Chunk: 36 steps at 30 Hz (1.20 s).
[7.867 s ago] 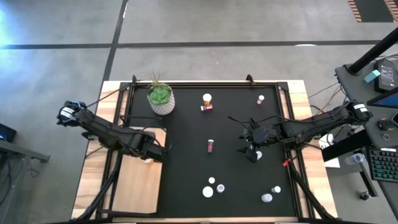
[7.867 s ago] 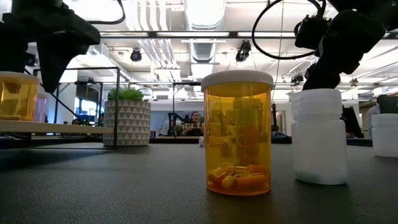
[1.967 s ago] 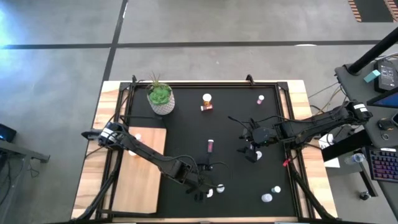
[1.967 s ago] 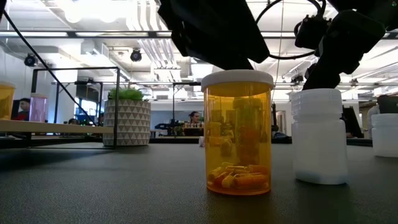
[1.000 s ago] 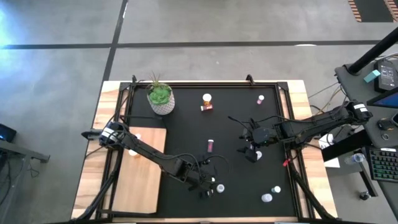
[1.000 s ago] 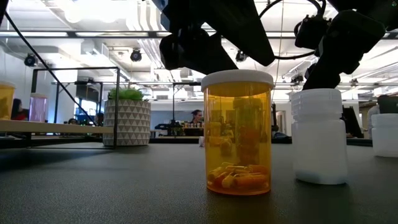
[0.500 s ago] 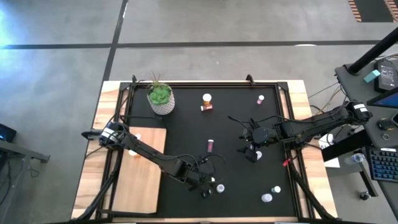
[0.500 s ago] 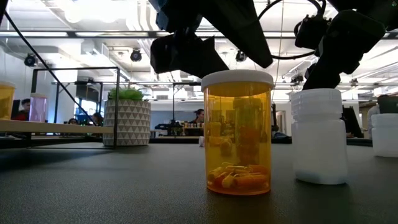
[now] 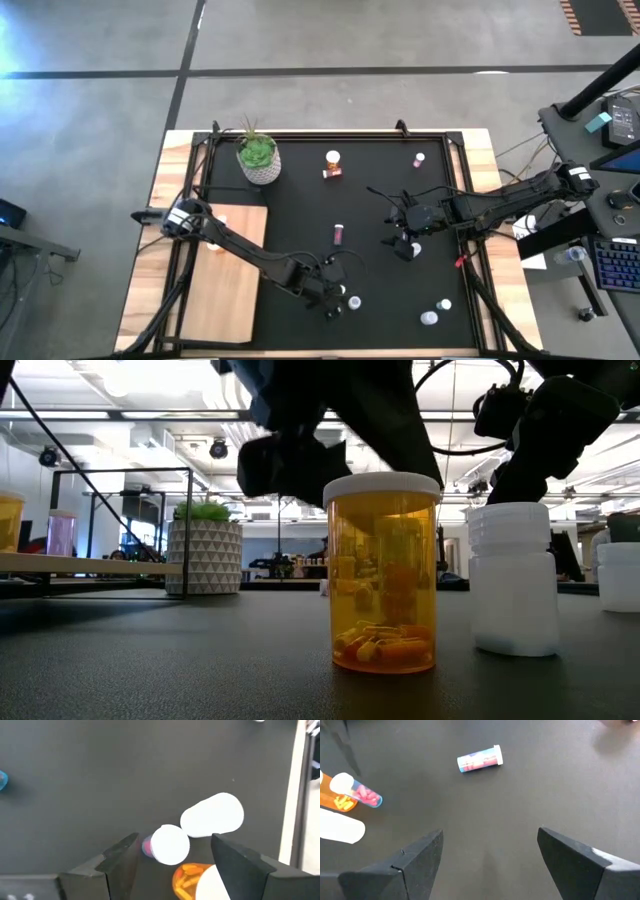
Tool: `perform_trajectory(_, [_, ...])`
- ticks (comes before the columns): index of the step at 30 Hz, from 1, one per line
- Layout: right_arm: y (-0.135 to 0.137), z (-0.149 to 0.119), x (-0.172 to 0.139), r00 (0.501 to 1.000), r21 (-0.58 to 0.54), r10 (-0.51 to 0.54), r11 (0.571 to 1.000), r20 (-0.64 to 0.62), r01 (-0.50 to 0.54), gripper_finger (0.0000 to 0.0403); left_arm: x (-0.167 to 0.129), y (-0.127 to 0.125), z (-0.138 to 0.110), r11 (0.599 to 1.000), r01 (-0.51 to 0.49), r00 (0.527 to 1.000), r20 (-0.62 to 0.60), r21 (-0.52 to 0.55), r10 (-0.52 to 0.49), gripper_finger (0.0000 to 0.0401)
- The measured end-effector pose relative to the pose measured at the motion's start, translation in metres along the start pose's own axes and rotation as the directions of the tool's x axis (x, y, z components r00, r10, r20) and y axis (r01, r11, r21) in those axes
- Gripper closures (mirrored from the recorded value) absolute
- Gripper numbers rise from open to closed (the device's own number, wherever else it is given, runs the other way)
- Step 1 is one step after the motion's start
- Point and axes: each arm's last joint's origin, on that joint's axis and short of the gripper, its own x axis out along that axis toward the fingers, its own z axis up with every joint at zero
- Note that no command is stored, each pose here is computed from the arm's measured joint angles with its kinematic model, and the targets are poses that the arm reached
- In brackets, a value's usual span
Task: Pick and place medicine bottles onto shelf by color
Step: Put the bottom left blue pill bottle on the shelf
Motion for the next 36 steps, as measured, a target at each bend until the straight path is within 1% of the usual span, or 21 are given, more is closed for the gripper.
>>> perform_trajectory(10, [0.0,0.0,0.0,1.0,0.0,0.0,1.0,0.0,0.0,0.0087,0.002,0.004,0.002,0.999,-0.038,0.999,0.028,-0.004,0.038,0.017])
perform_trajectory(15, [0.0,0.0,0.0,1.0,0.0,0.0,1.0,0.0,0.0,0.0087,0.002,0.005,0.001,0.999,-0.042,0.999,0.024,-0.005,0.042,0.017])
perform_trajectory(17, [0.0,0.0,0.0,1.0,0.0,0.0,1.0,0.0,0.0,0.0087,0.002,0.005,0.001,0.999,-0.036,0.999,0.017,-0.026,0.037,0.017])
perform_trajectory(24, [0.0,0.0,0.0,1.0,0.0,0.0,1.0,0.0,0.0,0.0087,0.003,0.006,0.001,0.999,-0.04,0.999,0.006,-0.031,0.04,0.017])
perform_trajectory(26, [0.0,0.0,0.0,1.0,0.0,0.0,1.0,0.0,0.0,0.0087,0.003,0.007,0.0,0.998,-0.046,0.999,0.001,-0.048,0.046,0.017])
perform_trajectory(31, [0.0,0.0,0.0,1.0,0.0,0.0,1.0,0.0,0.0,0.0087,0.009,0.009,-0.003,0.996,-0.057,0.998,-0.025,-0.074,0.056,0.0171])
perform_trajectory(36, [0.0,0.0,0.0,1.0,0.0,0.0,1.0,0.0,0.0,0.0087,0.011,0.009,-0.003,0.995,-0.059,0.998,-0.02,-0.076,0.057,0.0171])
